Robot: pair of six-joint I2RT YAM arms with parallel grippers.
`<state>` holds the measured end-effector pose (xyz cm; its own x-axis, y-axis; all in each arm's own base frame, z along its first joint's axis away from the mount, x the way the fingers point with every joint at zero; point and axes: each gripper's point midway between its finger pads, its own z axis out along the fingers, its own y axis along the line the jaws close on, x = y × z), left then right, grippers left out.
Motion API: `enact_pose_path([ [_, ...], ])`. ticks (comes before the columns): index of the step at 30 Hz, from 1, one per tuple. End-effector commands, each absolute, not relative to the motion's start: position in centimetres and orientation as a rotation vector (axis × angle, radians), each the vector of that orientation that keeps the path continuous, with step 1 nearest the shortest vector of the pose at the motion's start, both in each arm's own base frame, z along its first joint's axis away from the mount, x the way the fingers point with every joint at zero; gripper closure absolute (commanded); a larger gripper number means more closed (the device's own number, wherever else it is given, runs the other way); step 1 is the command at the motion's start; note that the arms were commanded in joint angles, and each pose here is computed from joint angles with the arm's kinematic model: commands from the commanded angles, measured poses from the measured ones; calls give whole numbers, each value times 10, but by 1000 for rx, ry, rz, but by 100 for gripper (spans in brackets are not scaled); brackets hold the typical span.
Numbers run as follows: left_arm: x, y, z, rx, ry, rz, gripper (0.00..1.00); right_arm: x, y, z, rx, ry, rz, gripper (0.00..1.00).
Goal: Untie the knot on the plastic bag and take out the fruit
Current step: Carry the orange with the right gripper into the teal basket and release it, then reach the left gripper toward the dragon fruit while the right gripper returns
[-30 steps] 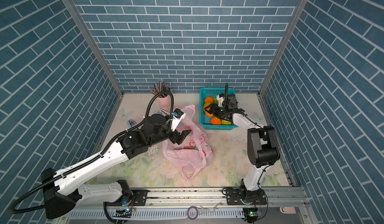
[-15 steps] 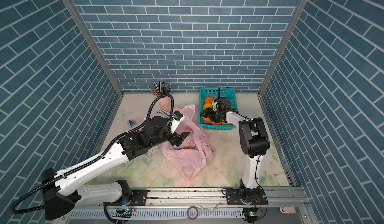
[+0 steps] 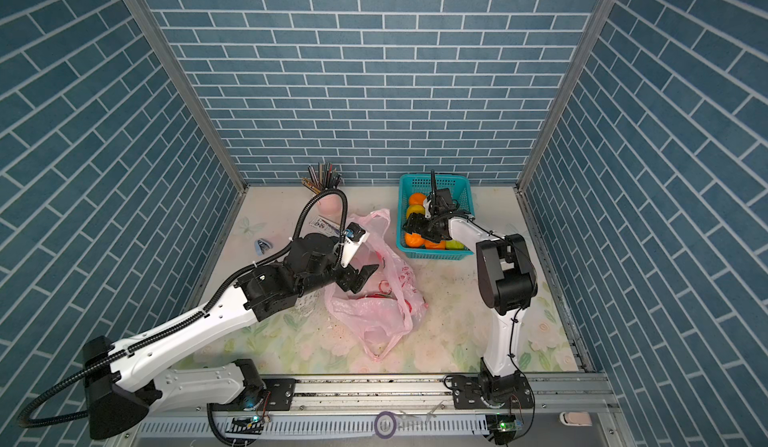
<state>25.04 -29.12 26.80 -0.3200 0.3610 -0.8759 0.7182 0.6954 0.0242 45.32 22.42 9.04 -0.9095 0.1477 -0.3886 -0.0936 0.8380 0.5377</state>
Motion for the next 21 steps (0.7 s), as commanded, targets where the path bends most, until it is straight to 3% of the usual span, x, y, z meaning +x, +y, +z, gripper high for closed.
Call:
enact_pose_path([
  [1,250,-290,259,826,1964,-465,12,449,220,146,-19,2508,756,18],
  [8,250,-291,245,744,2055,-557,13,421,213,223,-32,2382,753,18],
  [12,248,-286,227,673,2133,-583,21,376,215,248,-17,2349,773,19],
  [16,247,-272,196,573,2259,-556,35,307,230,234,22,2380,879,19],
  [21,238,-261,160,488,2374,-574,47,229,249,180,52,2565,956,19],
])
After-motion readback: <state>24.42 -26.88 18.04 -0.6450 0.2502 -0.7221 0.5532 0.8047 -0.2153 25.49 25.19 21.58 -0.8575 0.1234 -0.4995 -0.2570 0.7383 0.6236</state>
